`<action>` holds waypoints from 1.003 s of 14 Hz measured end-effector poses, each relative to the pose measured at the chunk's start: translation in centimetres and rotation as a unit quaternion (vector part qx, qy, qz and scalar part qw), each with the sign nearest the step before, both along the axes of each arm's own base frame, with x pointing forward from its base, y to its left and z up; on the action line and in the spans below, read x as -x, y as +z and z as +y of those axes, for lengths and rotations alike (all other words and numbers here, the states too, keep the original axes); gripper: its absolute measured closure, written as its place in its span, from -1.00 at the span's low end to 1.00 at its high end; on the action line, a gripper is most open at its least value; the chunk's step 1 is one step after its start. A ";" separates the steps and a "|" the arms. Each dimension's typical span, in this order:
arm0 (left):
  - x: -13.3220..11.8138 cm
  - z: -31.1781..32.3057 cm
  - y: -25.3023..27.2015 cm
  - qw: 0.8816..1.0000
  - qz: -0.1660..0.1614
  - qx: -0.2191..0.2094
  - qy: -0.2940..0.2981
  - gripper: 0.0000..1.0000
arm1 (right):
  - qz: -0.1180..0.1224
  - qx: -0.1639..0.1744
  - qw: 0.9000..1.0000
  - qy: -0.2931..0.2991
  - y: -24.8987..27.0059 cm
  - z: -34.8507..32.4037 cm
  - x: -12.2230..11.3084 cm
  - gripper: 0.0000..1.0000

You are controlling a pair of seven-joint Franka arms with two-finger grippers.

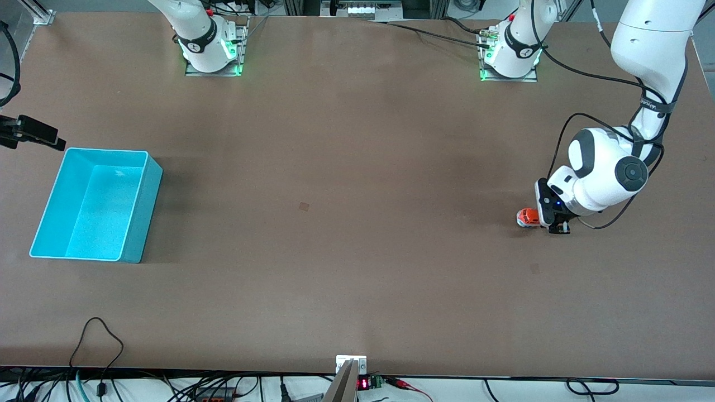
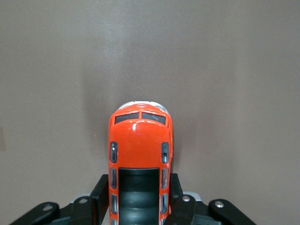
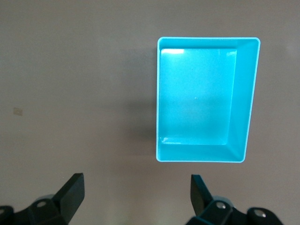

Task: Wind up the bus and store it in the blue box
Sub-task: 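Lower the left gripper and close it on the orange bus, then pull the bus backward along the table with the left gripper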

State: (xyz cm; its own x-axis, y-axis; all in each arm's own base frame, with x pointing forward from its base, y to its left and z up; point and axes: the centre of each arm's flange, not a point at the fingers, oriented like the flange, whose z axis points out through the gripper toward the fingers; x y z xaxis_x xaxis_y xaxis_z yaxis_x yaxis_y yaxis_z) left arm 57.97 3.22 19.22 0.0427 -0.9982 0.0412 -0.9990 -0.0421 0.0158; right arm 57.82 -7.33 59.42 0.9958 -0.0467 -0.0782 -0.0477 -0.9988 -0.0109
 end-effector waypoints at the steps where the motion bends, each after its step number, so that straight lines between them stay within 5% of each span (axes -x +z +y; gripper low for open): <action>1: 0.0 0.0 0.0 1.000 0.000 0.000 0.000 -0.07 | 0.000 0.000 1.000 0.000 0.0 0.0 0.0 -1.00; 14: 0.3 1.5 0.0 1.000 0.010 0.001 0.000 -0.07 | 0.000 0.000 1.000 0.000 0.0 0.0 0.0 -1.00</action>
